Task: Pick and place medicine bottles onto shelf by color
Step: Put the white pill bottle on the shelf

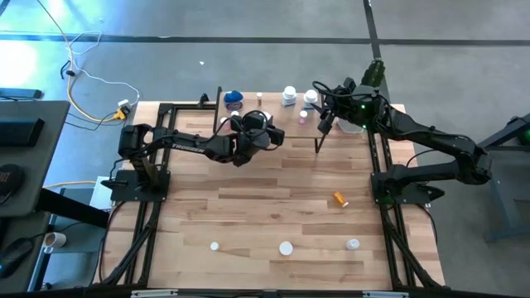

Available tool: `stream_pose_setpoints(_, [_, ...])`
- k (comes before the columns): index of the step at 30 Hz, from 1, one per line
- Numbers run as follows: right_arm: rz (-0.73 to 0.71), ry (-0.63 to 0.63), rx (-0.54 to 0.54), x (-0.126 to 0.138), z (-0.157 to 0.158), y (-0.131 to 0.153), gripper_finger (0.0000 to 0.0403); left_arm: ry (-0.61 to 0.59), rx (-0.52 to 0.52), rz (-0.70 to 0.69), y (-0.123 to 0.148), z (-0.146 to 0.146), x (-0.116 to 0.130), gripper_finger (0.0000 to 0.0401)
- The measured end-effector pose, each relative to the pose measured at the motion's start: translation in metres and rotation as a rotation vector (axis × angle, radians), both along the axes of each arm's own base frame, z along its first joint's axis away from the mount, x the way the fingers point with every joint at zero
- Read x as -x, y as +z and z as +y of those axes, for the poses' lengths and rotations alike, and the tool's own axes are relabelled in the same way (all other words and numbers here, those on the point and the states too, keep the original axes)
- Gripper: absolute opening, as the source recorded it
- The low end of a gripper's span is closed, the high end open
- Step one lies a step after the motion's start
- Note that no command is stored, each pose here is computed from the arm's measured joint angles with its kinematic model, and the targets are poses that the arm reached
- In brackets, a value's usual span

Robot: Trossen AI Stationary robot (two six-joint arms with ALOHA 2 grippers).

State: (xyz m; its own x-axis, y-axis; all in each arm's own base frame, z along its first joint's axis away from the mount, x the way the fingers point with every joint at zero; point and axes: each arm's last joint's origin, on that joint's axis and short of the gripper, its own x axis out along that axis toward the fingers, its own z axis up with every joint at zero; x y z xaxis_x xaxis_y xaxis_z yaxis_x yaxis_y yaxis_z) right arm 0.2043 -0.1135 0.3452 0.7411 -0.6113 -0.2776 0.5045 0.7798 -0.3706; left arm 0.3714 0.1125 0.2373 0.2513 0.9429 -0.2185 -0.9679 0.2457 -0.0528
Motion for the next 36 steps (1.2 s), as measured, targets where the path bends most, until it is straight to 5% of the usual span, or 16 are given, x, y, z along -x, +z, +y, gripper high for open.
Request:
stream_pose_setpoints(25, [0.003, 0.001, 0.002, 0.0, 0.0, 0.0, 0.0222, -0.024, -0.065, 0.019, 0.01, 0.002, -0.003, 0.0239])
stream_pose_setpoints(36, [0.001, 0.0, 0.001, 0.0, 0.0, 0.0, 0.0222, -0.015, -0.112, -0.029, 0.039, 0.006, 0.009, 0.0239])
